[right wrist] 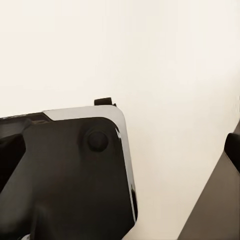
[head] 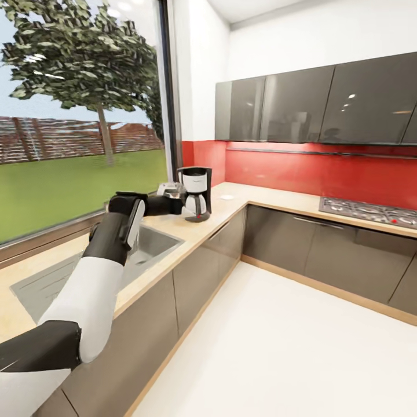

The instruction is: Set up a coffee station on the kitchen countertop: keep the coffee maker on the countertop, move the bottle of coffee from the kitchen shelf to the counter next to the coffee maker, place a paper coffee filter on top of the coffee maker, put the saucer next to the coffee maker with the coffee cup on the saucer, and place the electric kettle next to the coffee maker.

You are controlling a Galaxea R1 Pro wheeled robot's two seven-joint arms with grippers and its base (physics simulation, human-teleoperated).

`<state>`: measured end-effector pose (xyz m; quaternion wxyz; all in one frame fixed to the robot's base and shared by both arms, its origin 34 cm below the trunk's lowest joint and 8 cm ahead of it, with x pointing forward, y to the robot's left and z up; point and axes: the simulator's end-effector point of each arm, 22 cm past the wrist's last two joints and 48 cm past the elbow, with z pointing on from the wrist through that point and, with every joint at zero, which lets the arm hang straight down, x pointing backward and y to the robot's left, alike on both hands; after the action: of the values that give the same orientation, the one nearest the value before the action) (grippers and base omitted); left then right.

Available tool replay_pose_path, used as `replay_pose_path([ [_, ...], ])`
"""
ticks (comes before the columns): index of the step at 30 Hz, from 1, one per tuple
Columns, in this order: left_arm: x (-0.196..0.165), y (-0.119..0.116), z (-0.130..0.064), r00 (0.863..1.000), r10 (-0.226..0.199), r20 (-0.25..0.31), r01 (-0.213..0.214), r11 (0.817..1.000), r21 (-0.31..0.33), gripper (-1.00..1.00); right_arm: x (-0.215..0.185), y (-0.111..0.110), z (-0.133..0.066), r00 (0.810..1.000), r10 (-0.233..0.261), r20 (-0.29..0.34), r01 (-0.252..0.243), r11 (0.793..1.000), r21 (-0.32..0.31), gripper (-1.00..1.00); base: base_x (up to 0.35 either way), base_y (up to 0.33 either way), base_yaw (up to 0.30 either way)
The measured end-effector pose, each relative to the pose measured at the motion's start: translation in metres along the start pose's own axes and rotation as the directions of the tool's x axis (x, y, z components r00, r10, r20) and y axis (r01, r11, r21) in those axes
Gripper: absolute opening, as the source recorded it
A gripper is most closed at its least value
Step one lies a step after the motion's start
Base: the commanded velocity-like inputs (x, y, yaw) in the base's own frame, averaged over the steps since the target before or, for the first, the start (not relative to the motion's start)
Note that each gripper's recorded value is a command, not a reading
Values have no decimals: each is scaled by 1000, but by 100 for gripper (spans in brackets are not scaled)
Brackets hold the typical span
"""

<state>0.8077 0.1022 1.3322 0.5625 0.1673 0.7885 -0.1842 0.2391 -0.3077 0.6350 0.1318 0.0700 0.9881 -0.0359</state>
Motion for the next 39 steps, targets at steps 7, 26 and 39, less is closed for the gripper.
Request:
replay_pose_path([
  [7, -39, 7, -13, 999, 22, 30, -21, 1000, -19, -100, 0, 0, 0, 1000, -1, 0, 1, 1000, 0, 100, 114, -36, 0],
  [26, -94, -7, -21, 984, 153, -96, -156, 987, -33, -100, 2, 2, 0, 1000, -10, -6, 10, 1000, -8, 100, 4, -1, 0],
  [39, -53, -21, -27, 919, 295, -262, -261, 953, 156, -100, 3, 4, 0, 1000, -12, -5, 12, 1000, -11, 100, 12, 0, 0],
])
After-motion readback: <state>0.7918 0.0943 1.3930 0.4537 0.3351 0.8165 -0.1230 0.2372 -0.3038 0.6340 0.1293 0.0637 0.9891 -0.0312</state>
